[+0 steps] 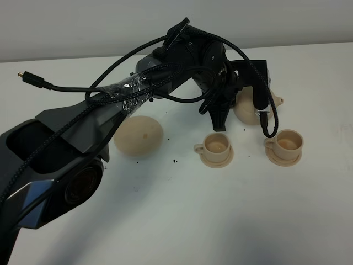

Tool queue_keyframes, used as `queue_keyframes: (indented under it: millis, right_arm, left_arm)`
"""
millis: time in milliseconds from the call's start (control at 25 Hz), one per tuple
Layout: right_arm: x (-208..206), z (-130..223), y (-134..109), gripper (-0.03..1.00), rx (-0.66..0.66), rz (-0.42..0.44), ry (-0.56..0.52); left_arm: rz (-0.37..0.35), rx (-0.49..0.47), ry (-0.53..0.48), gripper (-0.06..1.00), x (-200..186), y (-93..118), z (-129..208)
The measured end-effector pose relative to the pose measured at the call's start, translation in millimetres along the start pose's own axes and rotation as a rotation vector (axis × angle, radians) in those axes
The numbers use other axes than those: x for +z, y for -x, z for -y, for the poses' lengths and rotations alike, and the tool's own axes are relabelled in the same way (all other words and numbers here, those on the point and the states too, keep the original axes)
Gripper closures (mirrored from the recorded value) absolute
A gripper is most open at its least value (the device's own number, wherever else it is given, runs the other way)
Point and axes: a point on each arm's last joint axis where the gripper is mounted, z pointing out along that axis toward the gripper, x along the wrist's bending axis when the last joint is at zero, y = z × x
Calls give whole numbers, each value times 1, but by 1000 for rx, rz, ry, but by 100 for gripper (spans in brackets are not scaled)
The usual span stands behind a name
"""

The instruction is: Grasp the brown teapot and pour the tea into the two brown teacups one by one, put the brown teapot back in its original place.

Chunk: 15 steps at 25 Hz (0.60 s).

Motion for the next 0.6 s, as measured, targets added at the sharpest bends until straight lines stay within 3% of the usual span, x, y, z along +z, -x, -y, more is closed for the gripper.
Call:
queue_keyframes:
  millis: [600]
  right_arm:
    - [0, 0, 0, 63, 0, 0, 0]
  left_arm:
    - [-21, 229, 12, 80, 0, 4, -10]
